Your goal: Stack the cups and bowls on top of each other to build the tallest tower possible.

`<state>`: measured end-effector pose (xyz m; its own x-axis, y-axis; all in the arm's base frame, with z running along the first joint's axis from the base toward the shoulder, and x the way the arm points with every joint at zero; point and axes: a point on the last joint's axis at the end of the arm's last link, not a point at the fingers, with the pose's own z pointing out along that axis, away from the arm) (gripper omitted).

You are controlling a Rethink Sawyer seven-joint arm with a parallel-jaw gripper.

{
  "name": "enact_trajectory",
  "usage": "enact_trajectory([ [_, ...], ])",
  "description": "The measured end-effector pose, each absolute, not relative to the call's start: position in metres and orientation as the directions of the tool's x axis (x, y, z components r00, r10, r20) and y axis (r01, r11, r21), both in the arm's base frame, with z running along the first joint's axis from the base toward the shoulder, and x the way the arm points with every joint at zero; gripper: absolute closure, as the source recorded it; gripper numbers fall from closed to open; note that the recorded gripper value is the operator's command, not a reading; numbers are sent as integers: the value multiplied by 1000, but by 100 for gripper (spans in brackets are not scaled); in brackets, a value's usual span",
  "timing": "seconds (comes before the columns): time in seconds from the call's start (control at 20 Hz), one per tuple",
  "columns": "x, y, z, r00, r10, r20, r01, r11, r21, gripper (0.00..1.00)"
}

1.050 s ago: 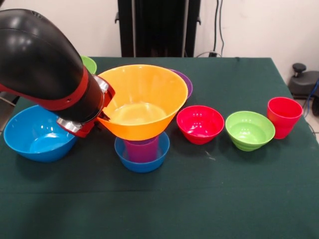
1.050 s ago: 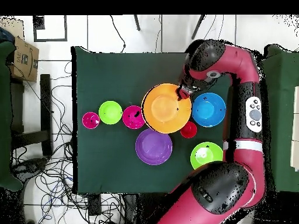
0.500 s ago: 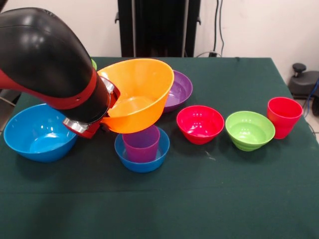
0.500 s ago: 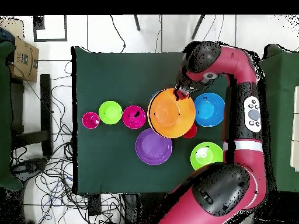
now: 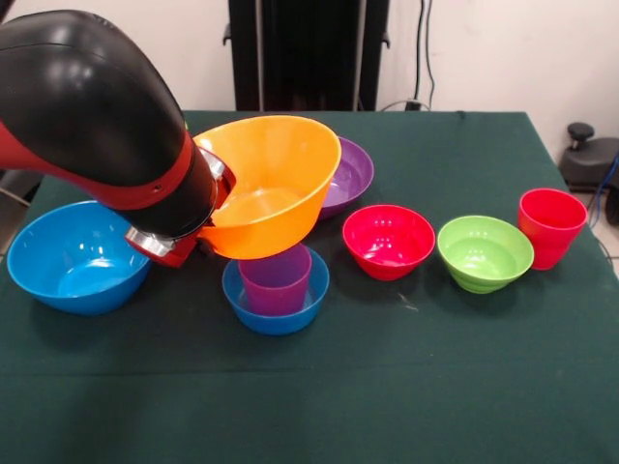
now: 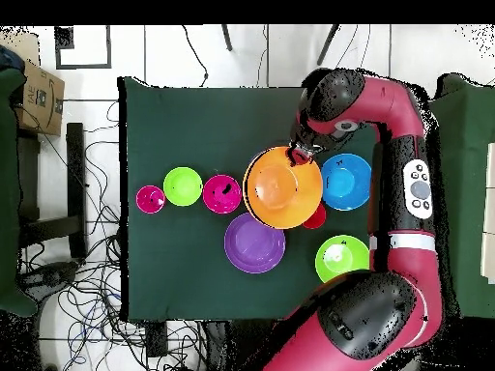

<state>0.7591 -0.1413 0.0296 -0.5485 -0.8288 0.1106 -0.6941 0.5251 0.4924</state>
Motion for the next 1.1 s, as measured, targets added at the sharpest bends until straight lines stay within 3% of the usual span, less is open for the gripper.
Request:
enact_trajectory([
  [1.1, 772, -115, 35, -524, -842, 126, -712, 515, 478, 100],
])
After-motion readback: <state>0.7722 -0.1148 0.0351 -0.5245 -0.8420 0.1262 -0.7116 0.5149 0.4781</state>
